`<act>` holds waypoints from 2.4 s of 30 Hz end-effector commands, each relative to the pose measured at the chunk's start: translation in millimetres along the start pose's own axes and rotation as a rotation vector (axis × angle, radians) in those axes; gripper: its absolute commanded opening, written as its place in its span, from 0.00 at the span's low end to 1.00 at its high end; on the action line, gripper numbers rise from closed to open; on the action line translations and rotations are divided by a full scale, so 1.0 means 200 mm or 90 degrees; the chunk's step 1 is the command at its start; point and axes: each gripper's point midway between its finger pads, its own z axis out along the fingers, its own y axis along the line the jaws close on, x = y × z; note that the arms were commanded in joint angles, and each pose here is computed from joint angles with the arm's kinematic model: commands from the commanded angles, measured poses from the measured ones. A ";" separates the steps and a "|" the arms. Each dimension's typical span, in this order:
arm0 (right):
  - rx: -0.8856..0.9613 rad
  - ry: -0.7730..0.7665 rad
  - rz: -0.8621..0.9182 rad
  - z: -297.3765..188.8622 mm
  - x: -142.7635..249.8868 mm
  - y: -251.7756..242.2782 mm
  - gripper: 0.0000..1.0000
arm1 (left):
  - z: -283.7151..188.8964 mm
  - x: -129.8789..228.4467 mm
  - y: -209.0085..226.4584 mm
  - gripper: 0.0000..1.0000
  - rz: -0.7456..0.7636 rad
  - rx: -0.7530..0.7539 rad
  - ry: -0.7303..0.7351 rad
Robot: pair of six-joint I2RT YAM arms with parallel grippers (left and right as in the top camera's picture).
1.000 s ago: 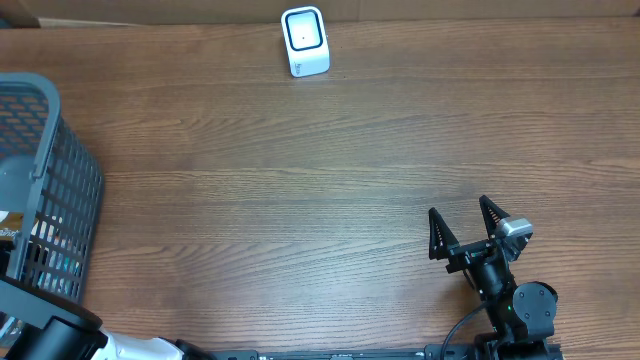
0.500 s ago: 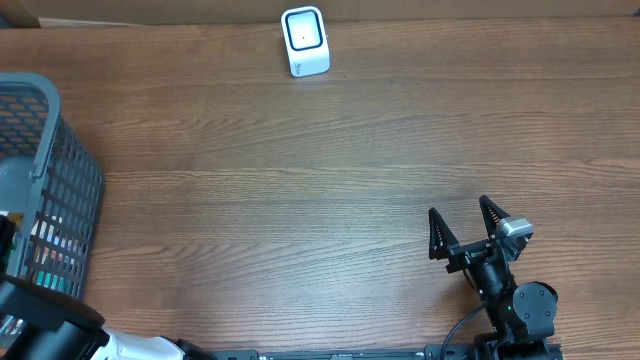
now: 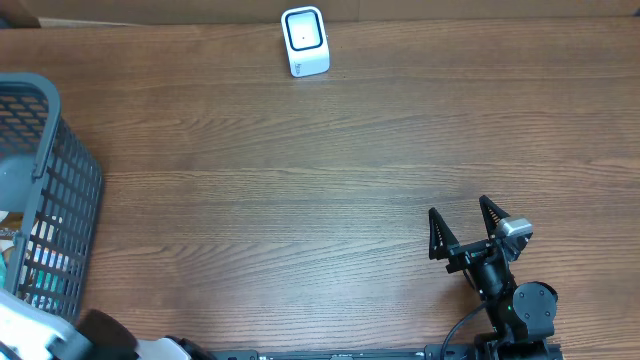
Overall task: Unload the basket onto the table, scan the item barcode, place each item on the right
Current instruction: 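Carry the jar with the left gripper and set it on the table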
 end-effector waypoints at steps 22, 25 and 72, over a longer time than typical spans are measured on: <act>0.010 -0.004 0.002 0.00 0.01 -0.02 1.00 | 0.00 1.60 -0.84 0.11 0.516 0.037 0.295; 0.010 -0.004 0.002 0.00 0.01 -0.02 1.00 | 0.18 1.76 -0.82 0.10 0.531 -0.017 0.341; 0.010 -0.004 0.002 0.00 0.01 -0.02 1.00 | 0.64 2.08 -0.70 0.77 0.543 -0.151 0.437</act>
